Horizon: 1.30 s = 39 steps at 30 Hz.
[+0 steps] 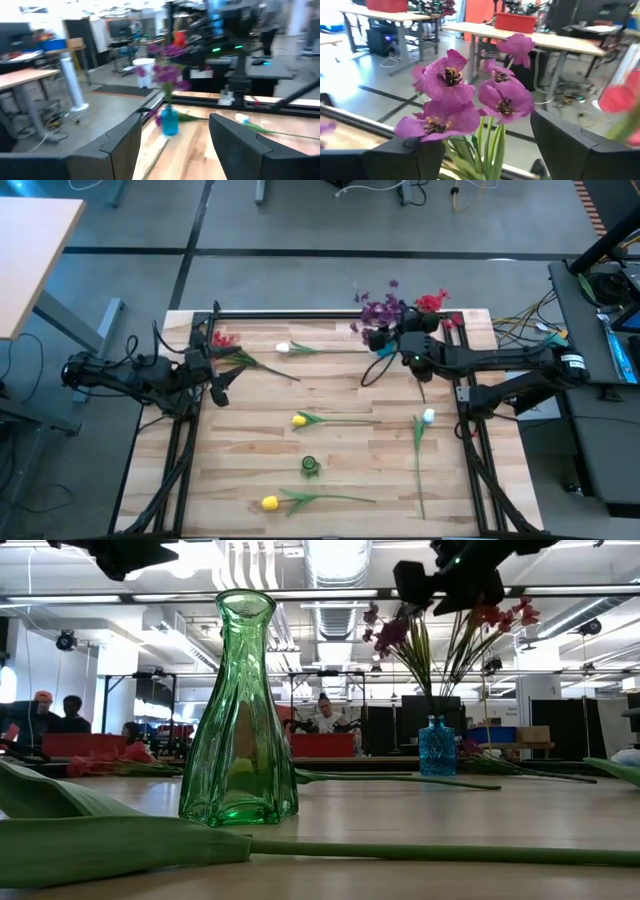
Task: Sort flowers into vase by color
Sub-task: Put the bottom purple flowers into the blue vase, then put the bottom white flower into the green vase
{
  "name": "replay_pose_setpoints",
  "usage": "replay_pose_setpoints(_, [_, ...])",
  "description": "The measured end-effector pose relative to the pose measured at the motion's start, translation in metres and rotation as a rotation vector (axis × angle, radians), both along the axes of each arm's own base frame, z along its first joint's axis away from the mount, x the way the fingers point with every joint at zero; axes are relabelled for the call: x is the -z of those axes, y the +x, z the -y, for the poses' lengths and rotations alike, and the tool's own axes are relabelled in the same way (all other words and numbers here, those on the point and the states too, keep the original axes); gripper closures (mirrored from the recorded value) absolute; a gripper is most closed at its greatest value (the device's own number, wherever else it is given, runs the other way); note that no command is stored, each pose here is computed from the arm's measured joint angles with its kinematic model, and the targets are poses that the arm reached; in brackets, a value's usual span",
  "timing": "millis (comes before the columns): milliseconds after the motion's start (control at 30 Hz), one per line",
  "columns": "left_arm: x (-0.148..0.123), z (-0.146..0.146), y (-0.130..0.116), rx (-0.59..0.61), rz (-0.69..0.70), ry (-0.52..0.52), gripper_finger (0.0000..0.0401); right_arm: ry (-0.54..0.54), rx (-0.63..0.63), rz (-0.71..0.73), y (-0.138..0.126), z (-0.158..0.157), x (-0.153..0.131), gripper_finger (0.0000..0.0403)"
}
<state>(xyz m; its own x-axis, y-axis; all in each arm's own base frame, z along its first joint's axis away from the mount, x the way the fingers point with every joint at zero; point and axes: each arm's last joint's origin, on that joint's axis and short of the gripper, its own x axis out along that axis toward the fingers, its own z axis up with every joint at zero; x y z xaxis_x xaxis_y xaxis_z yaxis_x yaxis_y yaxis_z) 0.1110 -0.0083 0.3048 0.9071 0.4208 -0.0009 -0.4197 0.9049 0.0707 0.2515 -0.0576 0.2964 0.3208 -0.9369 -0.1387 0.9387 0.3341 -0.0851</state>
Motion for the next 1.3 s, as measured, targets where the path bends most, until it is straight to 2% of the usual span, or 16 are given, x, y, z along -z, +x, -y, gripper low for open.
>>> replay_pose_setpoints(100, [0.003, 0.0, 0.003, -0.046, -0.016, -0.019, 0.0185, 0.025, -0.075, 0.018, -0.005, -0.013, -0.004, 0.0134])
replay_pose_setpoints(233, [0.006, 0.001, 0.009, -0.051, -0.041, -0.031, 0.0185, 0.088, -0.243, 0.077, -0.01, -0.028, -0.011, 0.014])
replay_pose_setpoints(433, [0.011, 0.003, 0.017, -0.053, -0.071, -0.045, 0.0185, 0.244, -0.499, 0.172, -0.018, -0.044, -0.018, 0.0152])
replay_pose_setpoints(533, [0.009, 0.004, 0.021, -0.055, -0.075, -0.059, 0.0185, 0.327, -0.584, 0.244, -0.026, -0.047, -0.024, 0.0157])
replay_pose_setpoints(700, [0.0, 0.005, 0.023, -0.055, -0.065, -0.087, 0.0185, 0.44, -0.591, 0.28, -0.046, -0.048, -0.027, 0.0163])
replay_pose_setpoints(1033, [-0.01, 0.007, 0.034, -0.06, -0.123, -0.078, 0.0185, 0.742, -0.53, 0.169, -0.078, -0.051, -0.039, 0.0167])
replay_pose_setpoints(1200, [-0.011, 0.009, 0.041, -0.061, -0.155, -0.069, 0.0185, 0.939, -0.619, 0.149, -0.072, -0.058, -0.042, 0.0168])
replay_pose_setpoints(1300, [-0.012, 0.01, 0.044, -0.062, -0.162, -0.067, 0.0185, 1.018, -0.652, 0.109, -0.062, -0.064, -0.04, 0.0168])
